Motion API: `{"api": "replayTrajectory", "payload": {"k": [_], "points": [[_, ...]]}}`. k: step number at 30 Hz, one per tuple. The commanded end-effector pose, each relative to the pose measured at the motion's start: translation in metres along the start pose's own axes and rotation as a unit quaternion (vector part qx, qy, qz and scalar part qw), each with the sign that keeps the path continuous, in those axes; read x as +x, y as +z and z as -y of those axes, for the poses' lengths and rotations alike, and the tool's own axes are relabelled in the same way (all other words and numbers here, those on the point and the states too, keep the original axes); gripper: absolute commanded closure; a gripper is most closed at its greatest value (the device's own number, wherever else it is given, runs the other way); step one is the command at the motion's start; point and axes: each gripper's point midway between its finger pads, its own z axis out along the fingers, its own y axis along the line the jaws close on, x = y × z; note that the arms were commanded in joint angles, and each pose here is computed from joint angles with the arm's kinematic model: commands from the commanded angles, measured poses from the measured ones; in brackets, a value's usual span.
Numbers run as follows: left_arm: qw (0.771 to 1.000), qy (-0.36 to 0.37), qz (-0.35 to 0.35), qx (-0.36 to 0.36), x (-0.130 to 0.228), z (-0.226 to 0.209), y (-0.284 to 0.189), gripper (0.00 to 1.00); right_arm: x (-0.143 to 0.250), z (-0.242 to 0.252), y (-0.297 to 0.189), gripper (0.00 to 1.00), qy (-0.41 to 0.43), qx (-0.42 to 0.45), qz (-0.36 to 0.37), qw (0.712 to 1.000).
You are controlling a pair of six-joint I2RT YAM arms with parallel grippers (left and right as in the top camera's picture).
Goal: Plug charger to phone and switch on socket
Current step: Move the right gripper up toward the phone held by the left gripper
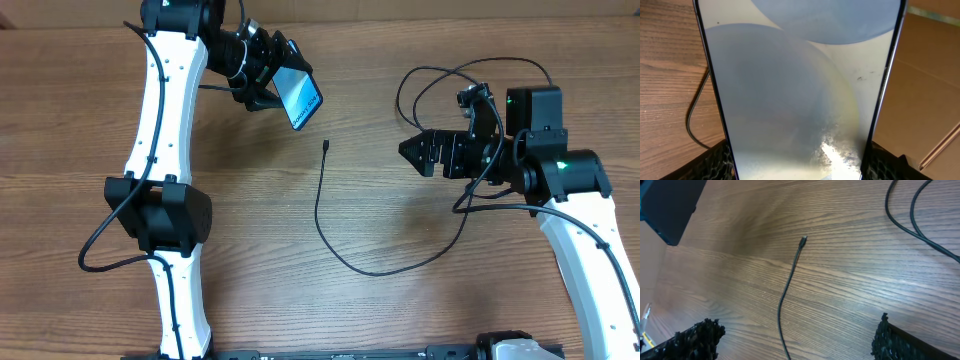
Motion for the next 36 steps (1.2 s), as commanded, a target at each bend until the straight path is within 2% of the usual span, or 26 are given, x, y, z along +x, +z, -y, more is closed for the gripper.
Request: {"api": "replayTrajectory", "payload": {"k": [1, 6, 12, 23, 34, 36], "points": [[0.999, 0.029, 0.001, 0.023, 0.003, 0.012, -0.008, 0.39, -0.009, -0.012, -0.005, 0.0, -0.01, -0.02, 0.012, 1.0], [0.999, 0.022, -0.001, 0.024, 0.003, 0.012, -0.008, 0.38, -0.008, -0.019, -0.005, 0.0, -0.001, -0.039, 0.009, 0.999], [0.999, -0.035, -0.003, 0.024, 0.004, 0.012, -0.008, 0.37, -0.017, -0.02, -0.005, 0.0, 0.007, -0.042, 0.025, 0.999], [0.987, -0.159, -0.023, 0.025, 0.011, 0.012, -0.009, 0.37, -0.032, -0.022, -0.006, 0.0, 0.088, -0.051, 0.051, 0.994], [0.974, -0.19, -0.095, 0.086, 0.031, 0.037, -0.014, 0.39, -0.04, 0.012, 0.001, 0.0, 0.198, 0.028, 0.076, 0.977], [0.971, -0.197, -0.103, 0.091, 0.033, 0.04, -0.015, 0.44, -0.04, 0.018, 0.003, 0.0, 0.221, 0.039, 0.077, 0.971]]}}
